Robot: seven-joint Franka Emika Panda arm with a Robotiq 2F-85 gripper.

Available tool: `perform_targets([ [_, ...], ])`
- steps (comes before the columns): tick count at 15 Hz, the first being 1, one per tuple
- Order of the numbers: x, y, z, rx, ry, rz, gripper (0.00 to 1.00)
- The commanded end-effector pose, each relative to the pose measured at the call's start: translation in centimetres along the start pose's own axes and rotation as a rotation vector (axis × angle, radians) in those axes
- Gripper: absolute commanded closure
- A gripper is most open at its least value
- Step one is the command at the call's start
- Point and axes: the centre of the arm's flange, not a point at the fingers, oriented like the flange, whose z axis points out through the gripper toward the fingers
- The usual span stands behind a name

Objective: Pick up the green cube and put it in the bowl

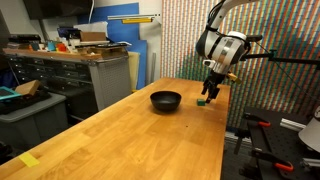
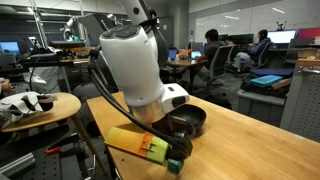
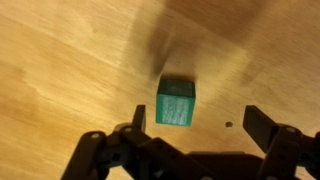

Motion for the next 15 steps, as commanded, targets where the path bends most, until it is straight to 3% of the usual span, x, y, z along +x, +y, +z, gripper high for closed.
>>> perform_targets([
  [1, -0.7, 0.6, 3.7, -0.032, 0.009, -0.013, 0.0],
  [5, -0.2, 1.4, 4.5, -0.043, 0.011, -0.009, 0.04],
  [6, 0.0, 1.6, 4.6, -0.047, 0.016, -0.012, 0.27],
  [8, 0.3, 1.7, 4.6, -0.05, 0.014, -0.021, 0.29],
  [15, 0.1, 2.3, 2.1, -0.062, -0.024, -0.082, 0.82],
])
